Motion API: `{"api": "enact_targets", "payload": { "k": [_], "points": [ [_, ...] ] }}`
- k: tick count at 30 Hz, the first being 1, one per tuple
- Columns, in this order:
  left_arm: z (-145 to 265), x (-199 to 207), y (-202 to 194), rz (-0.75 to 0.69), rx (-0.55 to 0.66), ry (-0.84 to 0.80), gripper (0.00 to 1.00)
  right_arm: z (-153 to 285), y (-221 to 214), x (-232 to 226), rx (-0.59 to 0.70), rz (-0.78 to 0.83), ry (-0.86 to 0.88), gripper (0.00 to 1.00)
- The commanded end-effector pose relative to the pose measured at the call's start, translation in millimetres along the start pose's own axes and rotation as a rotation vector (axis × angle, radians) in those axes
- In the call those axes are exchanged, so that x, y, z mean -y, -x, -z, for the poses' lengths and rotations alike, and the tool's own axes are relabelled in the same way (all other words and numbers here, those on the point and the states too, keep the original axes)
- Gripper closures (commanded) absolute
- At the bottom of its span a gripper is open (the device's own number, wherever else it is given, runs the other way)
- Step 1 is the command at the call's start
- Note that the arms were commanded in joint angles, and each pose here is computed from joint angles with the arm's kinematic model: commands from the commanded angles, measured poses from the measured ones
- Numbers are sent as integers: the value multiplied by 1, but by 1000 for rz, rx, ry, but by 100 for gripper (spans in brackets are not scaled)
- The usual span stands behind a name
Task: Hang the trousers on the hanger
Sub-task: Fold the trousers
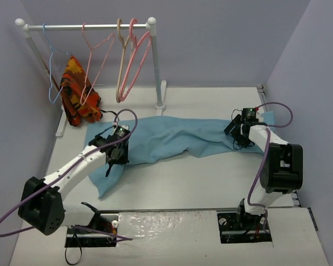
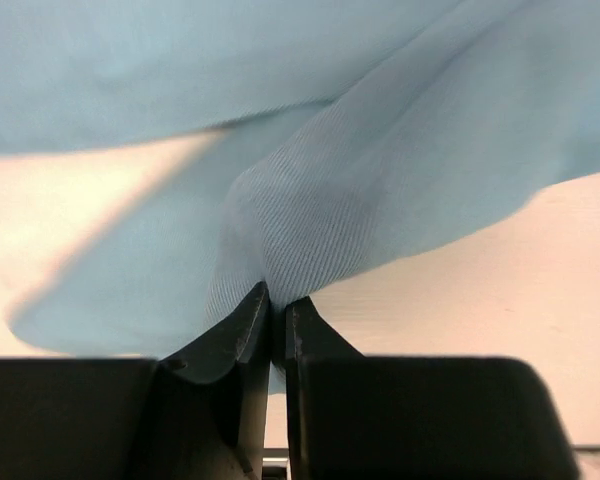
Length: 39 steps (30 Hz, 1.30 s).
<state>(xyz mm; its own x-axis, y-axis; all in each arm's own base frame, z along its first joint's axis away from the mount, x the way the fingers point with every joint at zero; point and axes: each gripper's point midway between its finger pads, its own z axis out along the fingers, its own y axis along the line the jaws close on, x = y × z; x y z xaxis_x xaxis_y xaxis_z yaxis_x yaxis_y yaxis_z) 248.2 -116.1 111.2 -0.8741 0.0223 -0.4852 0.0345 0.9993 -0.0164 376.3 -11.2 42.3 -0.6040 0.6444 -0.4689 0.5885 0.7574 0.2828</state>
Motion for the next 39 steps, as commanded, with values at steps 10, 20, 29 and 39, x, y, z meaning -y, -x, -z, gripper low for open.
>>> {"api": "enact_targets", "payload": {
  "k": [10,20,29,39],
  "points": [
    [26,-65,82,-249,5,213,72,36,26,-38,107,219,14,26],
    [14,-40,45,27,135,31,25,66,4,-80,105,353,154,24],
    [-37,-41,-48,380,6,19,26,88,-10,-87,105,381,254,23],
    [-66,-39,-27,426,99,6,28,91,-23,-75,93,393,263,23]
  ]
}}
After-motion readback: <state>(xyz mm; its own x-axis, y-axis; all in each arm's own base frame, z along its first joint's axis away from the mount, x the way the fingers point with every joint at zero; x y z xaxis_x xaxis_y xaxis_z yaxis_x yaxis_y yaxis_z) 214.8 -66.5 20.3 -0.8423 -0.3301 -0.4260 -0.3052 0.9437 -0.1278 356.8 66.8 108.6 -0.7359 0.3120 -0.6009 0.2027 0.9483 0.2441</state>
